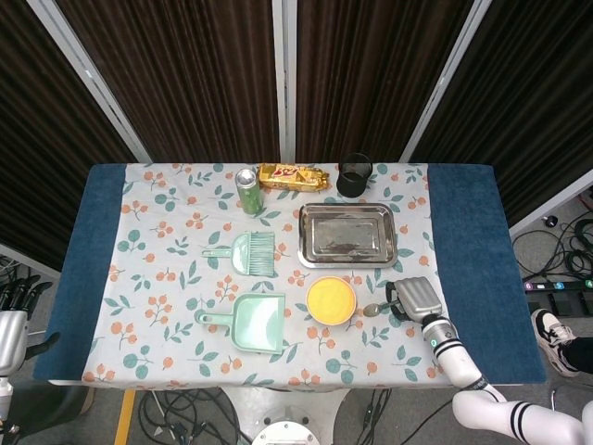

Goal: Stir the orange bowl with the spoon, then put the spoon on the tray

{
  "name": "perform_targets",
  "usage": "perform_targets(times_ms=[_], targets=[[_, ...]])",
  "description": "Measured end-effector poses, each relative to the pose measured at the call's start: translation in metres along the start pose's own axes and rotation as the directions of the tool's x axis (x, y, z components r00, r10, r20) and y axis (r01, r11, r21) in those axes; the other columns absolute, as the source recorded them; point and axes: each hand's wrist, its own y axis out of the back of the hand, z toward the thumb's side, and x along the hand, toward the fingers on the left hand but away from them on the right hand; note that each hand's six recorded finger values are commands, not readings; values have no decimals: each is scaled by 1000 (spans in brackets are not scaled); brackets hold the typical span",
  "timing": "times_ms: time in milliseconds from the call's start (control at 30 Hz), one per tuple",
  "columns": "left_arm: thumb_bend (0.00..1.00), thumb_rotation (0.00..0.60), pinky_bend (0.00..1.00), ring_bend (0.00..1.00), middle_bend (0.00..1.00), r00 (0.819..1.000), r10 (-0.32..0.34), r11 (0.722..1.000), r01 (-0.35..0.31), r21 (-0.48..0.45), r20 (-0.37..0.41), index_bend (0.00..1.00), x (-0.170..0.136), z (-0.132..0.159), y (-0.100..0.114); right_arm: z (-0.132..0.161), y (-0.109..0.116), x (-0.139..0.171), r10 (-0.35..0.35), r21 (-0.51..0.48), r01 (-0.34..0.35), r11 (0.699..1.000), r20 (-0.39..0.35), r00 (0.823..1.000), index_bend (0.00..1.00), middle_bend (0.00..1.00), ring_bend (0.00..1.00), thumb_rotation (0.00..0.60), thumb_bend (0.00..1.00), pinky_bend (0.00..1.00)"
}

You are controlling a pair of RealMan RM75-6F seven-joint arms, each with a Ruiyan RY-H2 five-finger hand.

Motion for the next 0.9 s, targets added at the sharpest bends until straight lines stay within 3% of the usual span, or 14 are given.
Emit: perform_targets(times_ms=[167, 367, 600, 900], targets=[[127, 600, 167, 164, 244, 1000, -2, 1000, 2, -3, -3, 266, 0, -1, -1, 3, 11, 4, -28, -9, 28, 1000, -12, 1000, 572, 927, 955, 600, 336, 982], [127, 600, 167, 164, 244, 1000, 0, 1000, 0, -16, 9, 266, 3, 0, 1, 11, 45, 16, -85, -9, 84, 996, -60, 995, 574, 927, 954, 600, 339, 980], [127, 600, 168, 164, 244, 1000, 9, 1000, -9, -20, 28, 266, 5, 4, 4, 50, 90, 12, -124, -10, 124, 992, -165, 978, 562, 927, 941, 600, 339, 977], [127, 600, 167, 164, 244, 1000, 9, 999, -8, -33, 15, 266, 3, -1, 3, 98, 77, -15, -65, 56, 79, 995, -212, 975, 552, 927, 940, 600, 339, 974]])
